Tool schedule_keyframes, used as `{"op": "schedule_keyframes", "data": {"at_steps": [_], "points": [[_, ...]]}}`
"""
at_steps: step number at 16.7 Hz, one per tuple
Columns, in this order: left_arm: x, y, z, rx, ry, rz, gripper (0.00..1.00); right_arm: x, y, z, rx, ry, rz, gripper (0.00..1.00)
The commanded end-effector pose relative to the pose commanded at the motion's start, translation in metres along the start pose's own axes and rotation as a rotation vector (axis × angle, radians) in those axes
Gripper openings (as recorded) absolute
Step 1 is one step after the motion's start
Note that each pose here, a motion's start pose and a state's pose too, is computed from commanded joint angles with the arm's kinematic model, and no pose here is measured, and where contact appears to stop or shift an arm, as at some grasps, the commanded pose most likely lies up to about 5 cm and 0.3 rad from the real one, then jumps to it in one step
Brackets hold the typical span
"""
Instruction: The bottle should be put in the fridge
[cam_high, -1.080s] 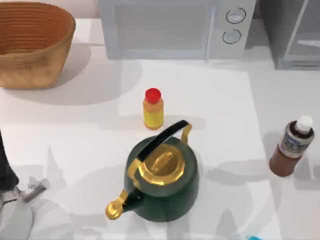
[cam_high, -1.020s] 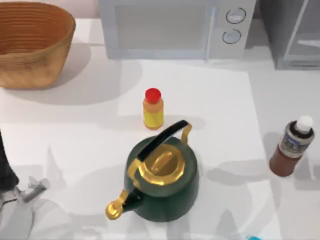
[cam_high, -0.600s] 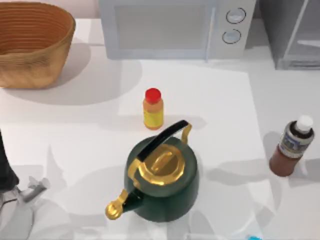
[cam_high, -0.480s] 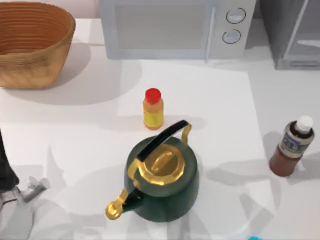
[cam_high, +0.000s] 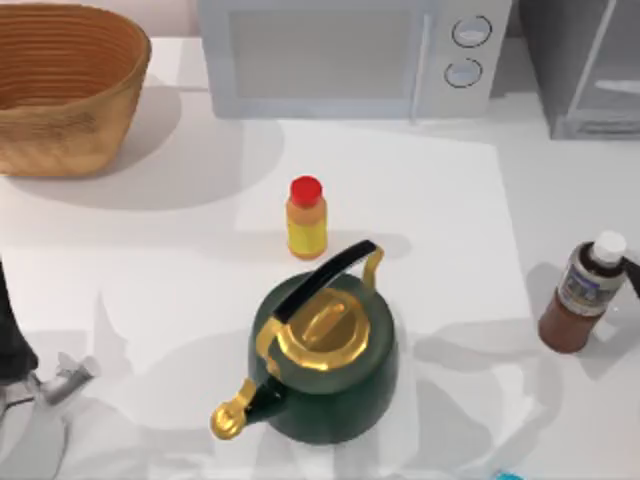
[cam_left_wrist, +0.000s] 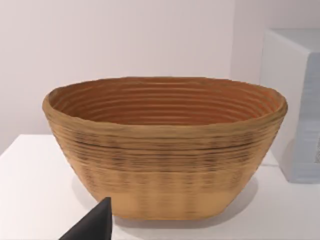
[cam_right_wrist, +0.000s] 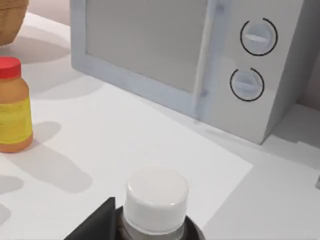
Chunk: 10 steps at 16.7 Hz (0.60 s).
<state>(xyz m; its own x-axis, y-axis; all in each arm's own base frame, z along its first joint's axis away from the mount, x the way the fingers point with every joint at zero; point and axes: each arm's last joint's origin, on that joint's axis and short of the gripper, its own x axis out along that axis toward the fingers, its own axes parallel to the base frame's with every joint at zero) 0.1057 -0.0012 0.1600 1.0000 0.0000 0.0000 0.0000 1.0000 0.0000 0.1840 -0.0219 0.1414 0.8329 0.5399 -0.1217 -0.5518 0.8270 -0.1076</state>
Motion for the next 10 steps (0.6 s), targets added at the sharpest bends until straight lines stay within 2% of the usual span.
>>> {"op": "schedule_keyframes", "data": {"at_steps": [3,5,7,10], "points": [[0.0,0.0,0.0,0.0,0.0,0.0,1.0,0.003,-0.002,-0.028,0.035,0.038,0.115,1.0],[0.0,0.0,0.0,0.0,0.0,0.0,1.0,0.002,0.0,-0.042,0.055,0.052,0.166,1.0],[0.0,0.0,0.0,0.0,0.0,0.0,1.0,0.0,0.002,-0.05,0.072,0.062,0.195,1.0],[0.0,0.0,0.0,0.0,0.0,0.0,1.0,-0.001,0.002,-0.053,0.079,0.067,0.202,1.0]]}}
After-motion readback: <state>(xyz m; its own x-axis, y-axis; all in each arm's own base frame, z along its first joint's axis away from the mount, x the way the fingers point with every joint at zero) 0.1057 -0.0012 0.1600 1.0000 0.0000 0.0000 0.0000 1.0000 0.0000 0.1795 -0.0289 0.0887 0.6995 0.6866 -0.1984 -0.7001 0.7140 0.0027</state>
